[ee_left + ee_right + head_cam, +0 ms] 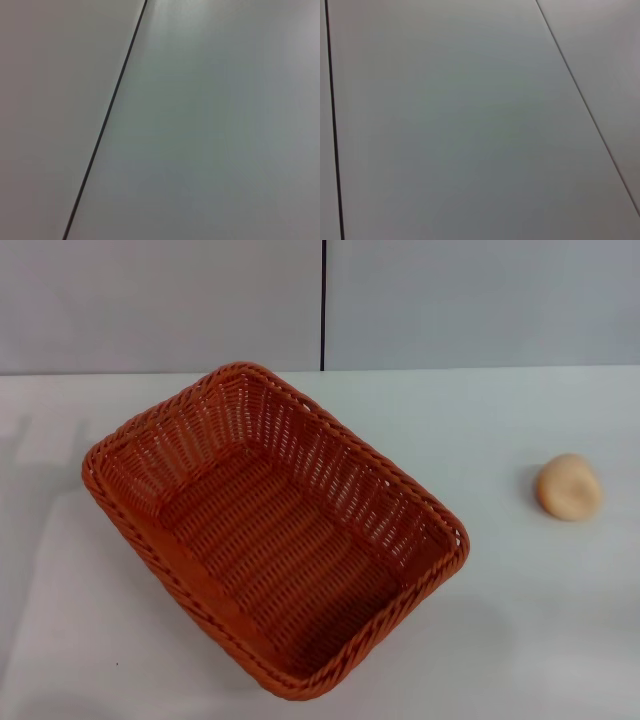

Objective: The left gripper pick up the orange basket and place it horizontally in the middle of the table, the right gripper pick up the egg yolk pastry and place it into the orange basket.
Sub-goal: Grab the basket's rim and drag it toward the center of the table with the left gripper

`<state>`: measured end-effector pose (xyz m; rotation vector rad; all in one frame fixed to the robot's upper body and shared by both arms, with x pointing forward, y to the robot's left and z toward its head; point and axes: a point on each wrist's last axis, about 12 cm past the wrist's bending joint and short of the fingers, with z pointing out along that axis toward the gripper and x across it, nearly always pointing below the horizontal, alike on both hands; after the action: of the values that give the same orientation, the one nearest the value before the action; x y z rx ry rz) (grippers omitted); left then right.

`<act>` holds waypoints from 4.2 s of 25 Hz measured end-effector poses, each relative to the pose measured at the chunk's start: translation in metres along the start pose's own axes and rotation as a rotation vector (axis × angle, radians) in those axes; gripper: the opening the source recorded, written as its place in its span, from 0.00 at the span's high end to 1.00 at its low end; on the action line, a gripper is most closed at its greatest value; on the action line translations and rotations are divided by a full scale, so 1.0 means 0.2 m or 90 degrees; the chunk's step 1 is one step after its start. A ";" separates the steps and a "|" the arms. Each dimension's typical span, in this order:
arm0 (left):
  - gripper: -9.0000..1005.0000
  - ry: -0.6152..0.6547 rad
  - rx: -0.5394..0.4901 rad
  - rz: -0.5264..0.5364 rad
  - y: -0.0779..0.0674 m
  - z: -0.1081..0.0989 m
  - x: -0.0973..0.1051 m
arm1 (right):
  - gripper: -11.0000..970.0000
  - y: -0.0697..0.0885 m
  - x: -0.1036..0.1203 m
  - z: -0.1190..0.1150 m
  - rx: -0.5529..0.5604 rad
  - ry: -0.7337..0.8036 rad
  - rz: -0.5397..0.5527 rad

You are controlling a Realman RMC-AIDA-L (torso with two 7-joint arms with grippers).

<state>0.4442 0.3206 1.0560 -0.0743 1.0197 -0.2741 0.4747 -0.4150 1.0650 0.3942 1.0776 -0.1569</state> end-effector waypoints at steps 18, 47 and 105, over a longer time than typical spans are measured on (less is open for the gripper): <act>0.26 0.005 0.044 -0.008 -0.01 0.05 0.01 | 0.46 0.00 0.00 -0.01 0.002 0.001 0.002; 0.27 0.604 0.554 0.048 -0.12 1.08 -0.20 | 0.46 -0.03 0.03 -0.11 0.037 0.034 0.016; 0.70 0.926 0.444 0.170 -0.17 0.98 0.20 | 0.46 -0.05 0.04 -0.13 0.057 0.044 0.033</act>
<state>0.6246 0.2646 1.1320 1.0269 2.2723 -0.4273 0.4534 -0.4131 1.0442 0.5101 1.1293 -0.1466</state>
